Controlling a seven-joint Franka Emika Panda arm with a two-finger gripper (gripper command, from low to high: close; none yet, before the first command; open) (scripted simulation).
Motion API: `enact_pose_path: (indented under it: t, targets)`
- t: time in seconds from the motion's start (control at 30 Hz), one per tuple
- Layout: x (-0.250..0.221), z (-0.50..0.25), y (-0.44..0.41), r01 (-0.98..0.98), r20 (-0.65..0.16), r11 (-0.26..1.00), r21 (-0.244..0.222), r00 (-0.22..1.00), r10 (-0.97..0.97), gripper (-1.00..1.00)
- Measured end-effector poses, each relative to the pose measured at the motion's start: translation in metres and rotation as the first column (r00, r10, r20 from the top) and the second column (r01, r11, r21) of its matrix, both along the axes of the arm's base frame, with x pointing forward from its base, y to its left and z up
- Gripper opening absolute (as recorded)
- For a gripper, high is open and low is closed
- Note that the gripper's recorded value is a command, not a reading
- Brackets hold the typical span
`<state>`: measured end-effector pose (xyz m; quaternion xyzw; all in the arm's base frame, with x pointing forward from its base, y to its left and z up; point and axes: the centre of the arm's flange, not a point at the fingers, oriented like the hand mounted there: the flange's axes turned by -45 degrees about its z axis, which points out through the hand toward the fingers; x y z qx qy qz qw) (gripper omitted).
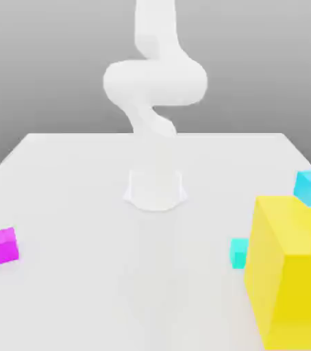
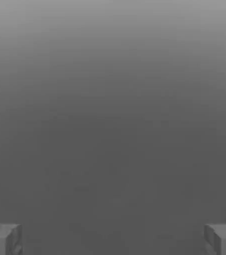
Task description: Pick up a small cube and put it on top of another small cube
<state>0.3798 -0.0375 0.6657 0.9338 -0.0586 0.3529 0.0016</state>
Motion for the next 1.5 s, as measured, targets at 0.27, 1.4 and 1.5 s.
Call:
enact_pose_path:
  t: [0.27,1.4,1.5]
  targets:
    - [0.041,-0.164,-0.138,0.342,-0.250,0.936,0.082,0.916,-0.313,0.00]
    - [-0.127,-0.470,-0.306,0.864,-0.659,0.502,0.046,0.404,-0.635,-1.00]
    - [-0.065,-0.446,-0.277,0.764,-0.660,0.643,0.058,0.513,-0.549,-1.00]
